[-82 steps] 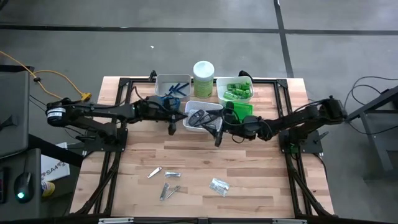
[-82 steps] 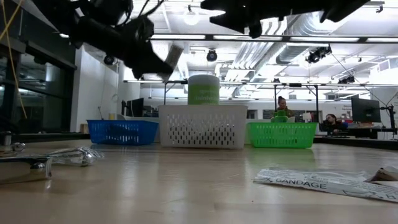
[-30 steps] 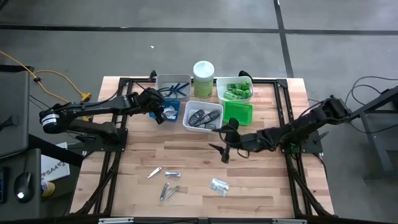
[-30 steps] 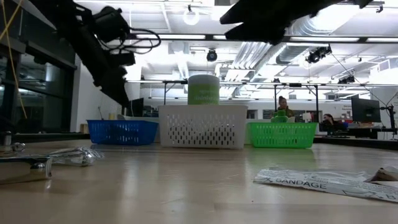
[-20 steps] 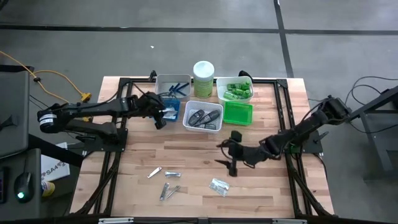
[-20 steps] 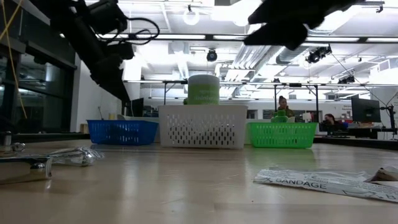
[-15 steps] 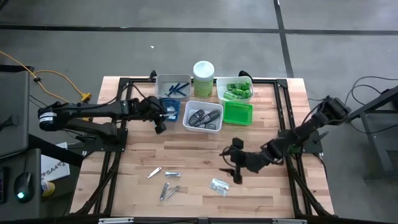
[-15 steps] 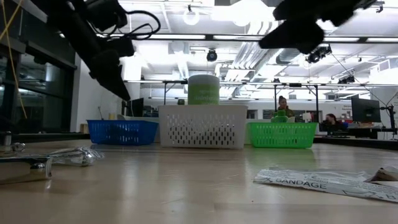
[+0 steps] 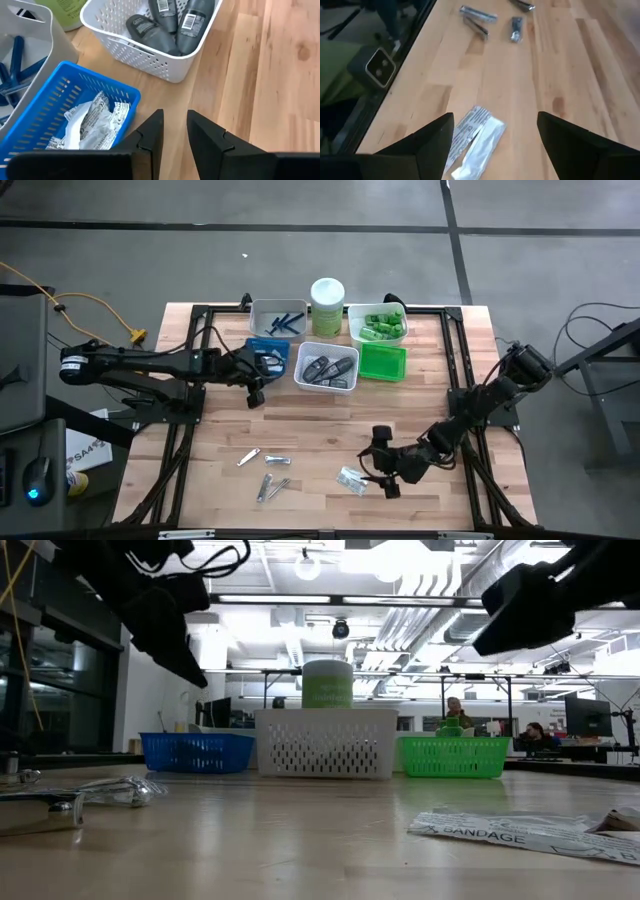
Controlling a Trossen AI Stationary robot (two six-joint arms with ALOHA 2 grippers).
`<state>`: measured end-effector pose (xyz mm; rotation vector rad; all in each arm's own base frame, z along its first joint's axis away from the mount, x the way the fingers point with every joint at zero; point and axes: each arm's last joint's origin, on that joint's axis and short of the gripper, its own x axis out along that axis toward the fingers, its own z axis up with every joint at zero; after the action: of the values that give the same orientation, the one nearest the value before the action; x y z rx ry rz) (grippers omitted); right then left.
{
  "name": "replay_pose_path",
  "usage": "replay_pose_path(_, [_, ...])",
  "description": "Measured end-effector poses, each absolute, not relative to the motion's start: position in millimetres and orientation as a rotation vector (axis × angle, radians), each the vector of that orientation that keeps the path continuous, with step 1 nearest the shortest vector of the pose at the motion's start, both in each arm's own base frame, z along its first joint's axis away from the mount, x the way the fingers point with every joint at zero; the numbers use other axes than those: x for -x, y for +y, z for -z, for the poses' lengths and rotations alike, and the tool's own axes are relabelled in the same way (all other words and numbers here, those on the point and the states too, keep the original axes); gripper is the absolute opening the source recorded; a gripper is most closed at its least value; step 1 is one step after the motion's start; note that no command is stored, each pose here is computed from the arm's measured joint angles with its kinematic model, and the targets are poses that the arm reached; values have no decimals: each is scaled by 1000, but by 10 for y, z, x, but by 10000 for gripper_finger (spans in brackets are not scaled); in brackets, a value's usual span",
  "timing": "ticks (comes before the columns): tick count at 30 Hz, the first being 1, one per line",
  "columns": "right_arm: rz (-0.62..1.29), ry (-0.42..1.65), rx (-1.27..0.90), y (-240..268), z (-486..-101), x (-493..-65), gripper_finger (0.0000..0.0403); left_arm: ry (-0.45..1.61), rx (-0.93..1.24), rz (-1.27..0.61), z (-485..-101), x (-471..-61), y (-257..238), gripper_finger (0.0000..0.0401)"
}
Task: Pick & Place Travel size toiletries
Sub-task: Put the white bandage into the blue bin
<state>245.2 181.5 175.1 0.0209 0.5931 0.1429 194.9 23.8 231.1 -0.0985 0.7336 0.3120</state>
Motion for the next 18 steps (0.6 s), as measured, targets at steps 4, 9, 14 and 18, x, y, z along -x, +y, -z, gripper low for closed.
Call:
replay_pose_path(4, [-151,618,-2,1840,-1688,-2444,268,723,112,-309,-2352,-1890,221,83])
replay_pose_path(9, [-205,686,34,1861,-1564,-2445,257,709,128,-313,-2398,-1819,216,83])
replay_pose_path(14, [-260,709,115,1877,-1475,-2460,251,701,134,-313,-2409,-1814,215,83])
replay_pose_path(18, [-280,710,182,1875,-1460,-2459,248,713,145,-308,-2400,-1807,212,83])
